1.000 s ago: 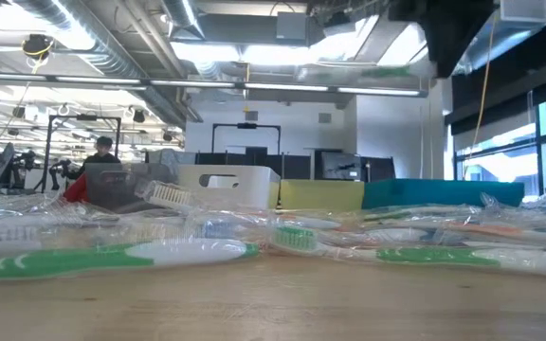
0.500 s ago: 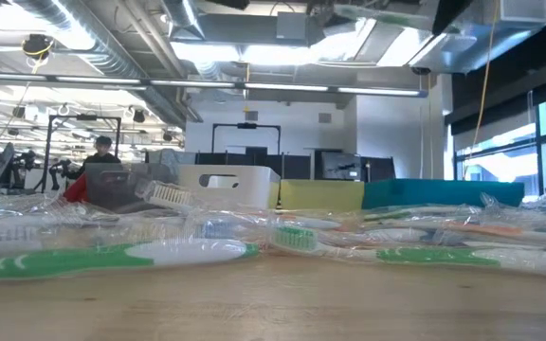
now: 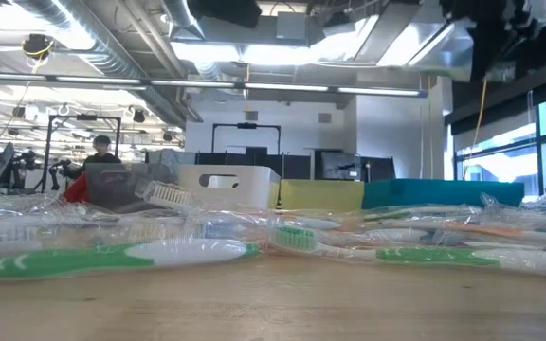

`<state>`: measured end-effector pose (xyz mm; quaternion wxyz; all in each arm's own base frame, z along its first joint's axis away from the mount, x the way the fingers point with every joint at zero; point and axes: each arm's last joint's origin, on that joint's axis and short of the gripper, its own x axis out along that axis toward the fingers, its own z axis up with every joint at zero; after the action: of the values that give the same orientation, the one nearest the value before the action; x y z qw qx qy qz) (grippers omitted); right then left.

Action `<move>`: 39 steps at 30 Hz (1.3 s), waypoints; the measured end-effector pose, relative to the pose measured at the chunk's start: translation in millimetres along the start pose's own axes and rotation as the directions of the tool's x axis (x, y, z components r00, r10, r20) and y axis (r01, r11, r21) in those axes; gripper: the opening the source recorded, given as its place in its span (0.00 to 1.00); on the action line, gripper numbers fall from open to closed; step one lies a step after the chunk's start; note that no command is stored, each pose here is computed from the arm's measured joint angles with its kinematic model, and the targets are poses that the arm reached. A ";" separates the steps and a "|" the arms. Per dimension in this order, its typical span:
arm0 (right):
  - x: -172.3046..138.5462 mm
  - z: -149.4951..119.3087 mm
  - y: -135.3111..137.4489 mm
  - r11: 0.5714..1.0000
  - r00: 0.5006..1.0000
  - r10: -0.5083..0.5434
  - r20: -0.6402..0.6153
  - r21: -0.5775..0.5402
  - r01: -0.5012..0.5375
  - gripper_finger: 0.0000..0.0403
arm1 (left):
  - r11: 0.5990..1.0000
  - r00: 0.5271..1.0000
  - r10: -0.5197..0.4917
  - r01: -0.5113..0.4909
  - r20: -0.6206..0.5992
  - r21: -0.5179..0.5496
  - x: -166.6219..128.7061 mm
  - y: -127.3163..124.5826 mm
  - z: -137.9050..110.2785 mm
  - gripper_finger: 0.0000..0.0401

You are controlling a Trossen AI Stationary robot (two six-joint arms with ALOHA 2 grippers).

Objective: Pick & Place Toothbrushes
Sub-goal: Put the green toothbrush into the blue bin

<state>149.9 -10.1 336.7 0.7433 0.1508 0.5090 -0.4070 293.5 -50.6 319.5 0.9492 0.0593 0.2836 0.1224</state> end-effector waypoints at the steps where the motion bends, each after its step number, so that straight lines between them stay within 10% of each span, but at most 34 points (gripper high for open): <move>1: 5.2 -0.1 1.7 1.000 1.000 0.009 -0.014 0.008 -0.009 0.05 | 1.000 1.000 0.000 0.000 -0.003 -0.005 1.2 2.5 0.1 0.36; 39: 141.2 -11.3 3.5 0.957 0.954 0.269 -0.134 0.150 -0.249 0.05 | 0.999 0.990 -0.045 0.046 -0.135 -0.001 6.0 15.5 -11.2 0.36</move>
<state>166.6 -64.5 206.9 0.7374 0.2959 0.5125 -0.3257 289.0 -33.6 309.8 0.9304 0.0456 0.3486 0.1041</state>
